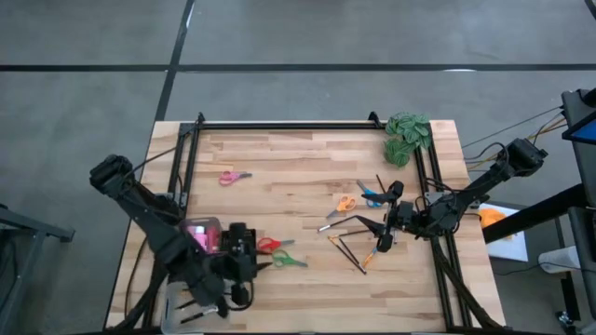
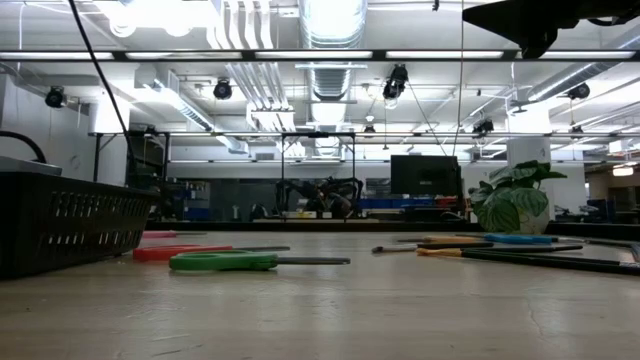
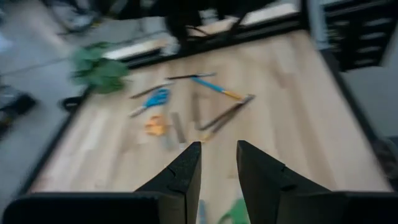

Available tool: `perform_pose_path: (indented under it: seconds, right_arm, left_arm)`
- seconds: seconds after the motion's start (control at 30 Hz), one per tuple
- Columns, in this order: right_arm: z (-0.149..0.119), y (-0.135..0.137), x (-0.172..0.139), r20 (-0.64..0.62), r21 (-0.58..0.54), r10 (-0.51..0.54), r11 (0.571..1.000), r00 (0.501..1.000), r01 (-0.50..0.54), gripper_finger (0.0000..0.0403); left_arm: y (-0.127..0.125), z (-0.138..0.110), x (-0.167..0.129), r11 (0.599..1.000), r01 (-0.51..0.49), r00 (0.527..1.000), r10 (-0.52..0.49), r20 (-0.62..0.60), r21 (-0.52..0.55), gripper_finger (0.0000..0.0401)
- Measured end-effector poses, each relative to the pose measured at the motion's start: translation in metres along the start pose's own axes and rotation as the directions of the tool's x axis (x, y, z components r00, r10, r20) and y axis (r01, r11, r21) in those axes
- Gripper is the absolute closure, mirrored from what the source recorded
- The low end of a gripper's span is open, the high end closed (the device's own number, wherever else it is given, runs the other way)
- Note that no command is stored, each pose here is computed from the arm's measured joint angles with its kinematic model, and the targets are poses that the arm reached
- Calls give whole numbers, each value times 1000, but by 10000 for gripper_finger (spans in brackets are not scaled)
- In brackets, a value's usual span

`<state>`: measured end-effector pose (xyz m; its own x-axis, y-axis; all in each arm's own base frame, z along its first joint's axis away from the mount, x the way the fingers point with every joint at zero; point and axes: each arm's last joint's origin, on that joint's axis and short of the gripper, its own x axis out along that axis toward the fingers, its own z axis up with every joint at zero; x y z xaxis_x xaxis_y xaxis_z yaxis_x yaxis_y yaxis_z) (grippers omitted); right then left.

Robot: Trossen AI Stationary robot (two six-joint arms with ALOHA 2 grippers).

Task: Pick & Place Paint Supplies
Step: Put the silver paint brush into the transparent bin

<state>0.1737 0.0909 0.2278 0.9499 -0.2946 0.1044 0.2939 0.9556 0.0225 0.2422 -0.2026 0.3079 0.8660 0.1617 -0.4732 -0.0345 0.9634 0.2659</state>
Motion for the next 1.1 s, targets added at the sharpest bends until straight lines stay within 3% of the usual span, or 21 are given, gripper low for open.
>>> perform_pose_path:
  seconds: [0.13, 0.5, 0.7, 0.9, 1.1]
  right_arm:
    - [0, 0, 0, 0, 0, 0, 1000, 1000, 0, 115]
    - [0, 0, 0, 0, 1, 0, 1000, 1000, 0, 115]
    - [0, 0, 0, 0, 2, 0, 1000, 1000, 0, 115]
    - [0, 0, 0, 1, 6, 1, 1000, 1000, -1, 115]
    - [0, 0, 0, 4, 104, 5, 995, 1000, -5, 115]
  left_arm:
    - [2, 2, 9, 991, 129, 992, -129, -7, 25, 297]
    - [-5, -13, 17, 975, 195, 977, -202, 66, 104, 297]
    - [10, -23, 18, 982, 170, 980, -177, 87, 82, 297]
    - [32, -39, 18, 989, 145, 972, -145, 183, 14, 297]
    - [52, -57, 12, 987, 147, 955, -126, 269, -60, 297]
